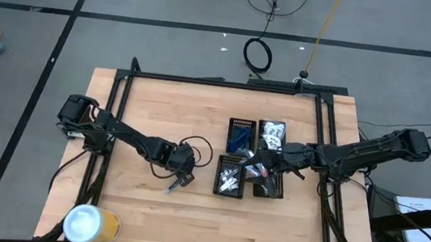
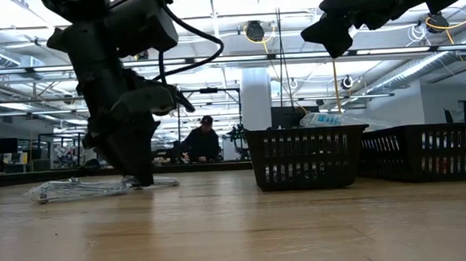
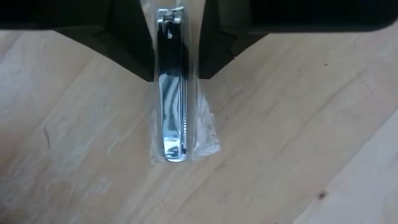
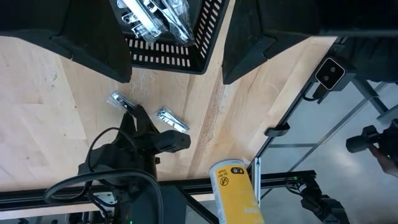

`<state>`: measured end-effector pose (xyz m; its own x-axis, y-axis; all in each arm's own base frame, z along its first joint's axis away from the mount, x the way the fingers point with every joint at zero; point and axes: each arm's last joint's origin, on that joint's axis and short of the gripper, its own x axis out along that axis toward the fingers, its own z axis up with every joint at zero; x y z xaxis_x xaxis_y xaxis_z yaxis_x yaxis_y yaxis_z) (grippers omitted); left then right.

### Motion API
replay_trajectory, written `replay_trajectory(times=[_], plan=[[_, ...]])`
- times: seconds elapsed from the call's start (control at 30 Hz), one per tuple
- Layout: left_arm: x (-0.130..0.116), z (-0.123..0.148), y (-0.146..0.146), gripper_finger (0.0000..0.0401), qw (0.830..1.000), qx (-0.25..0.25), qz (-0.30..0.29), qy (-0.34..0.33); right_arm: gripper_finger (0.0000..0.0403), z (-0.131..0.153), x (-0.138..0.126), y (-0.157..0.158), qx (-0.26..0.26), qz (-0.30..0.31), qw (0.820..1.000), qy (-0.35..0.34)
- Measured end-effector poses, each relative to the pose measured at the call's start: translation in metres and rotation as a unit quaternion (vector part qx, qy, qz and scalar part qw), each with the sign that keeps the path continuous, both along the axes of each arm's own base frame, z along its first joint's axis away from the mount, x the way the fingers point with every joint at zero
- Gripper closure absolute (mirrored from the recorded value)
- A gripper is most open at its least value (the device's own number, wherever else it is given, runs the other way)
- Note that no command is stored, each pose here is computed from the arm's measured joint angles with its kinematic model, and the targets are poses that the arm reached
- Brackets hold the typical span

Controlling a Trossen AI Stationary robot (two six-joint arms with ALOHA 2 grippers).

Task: Pick & Place Travel size toiletries
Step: Put the nail cutter into the bottom left black basket

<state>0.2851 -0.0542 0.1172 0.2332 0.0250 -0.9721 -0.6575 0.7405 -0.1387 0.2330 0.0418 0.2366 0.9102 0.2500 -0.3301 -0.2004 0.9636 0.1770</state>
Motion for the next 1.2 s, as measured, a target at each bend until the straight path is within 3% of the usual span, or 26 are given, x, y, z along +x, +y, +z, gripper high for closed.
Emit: replay_trajectory(times=[0.3, 0.43, 0.57, 0.63, 0.8, 0.97, 1.13, 1.2], plan=[[-0.001, 0.0, 0.0, 0.0378, 1.0, 0.007, 0.006, 0.002, 0.0165, 0.0, 0.0, 0.0, -0.001, 0.0, 1.0, 0.0], [-0.001, 0.009, -0.001, 0.0378, 1.0, 0.015, -0.001, -0.014, 0.0165, 0.0, 0.0, 0.0, -0.001, 0.0, 1.0, 0.001], [-0.004, 0.031, -0.006, 0.0377, 0.997, 0.059, -0.03, -0.047, 0.0165, -0.001, 0.0, 0.0, -0.003, -0.004, 1.0, 0.002], [0.001, 0.051, -0.01, 0.0377, 0.989, 0.086, -0.046, -0.108, 0.0165, -0.001, 0.0, -0.001, -0.011, -0.025, 1.0, 0.001], [0.011, 0.082, -0.021, 0.0377, 0.946, 0.183, -0.111, -0.242, 0.0165, -0.003, 0.004, -0.005, -0.037, -0.089, 0.995, -0.004], [0.032, 0.109, -0.027, 0.0375, 0.875, 0.241, -0.166, -0.386, 0.0165, -0.005, 0.016, -0.003, -0.041, -0.09, 0.994, -0.04], [0.05, 0.118, -0.025, 0.0376, 0.815, 0.27, -0.208, -0.469, 0.0165, -0.01, 0.032, 0.0, -0.039, -0.088, 0.992, -0.087], [0.054, 0.117, -0.023, 0.0376, 0.805, 0.272, -0.215, -0.482, 0.0165, -0.013, 0.037, 0.001, -0.034, -0.086, 0.99, -0.104]])
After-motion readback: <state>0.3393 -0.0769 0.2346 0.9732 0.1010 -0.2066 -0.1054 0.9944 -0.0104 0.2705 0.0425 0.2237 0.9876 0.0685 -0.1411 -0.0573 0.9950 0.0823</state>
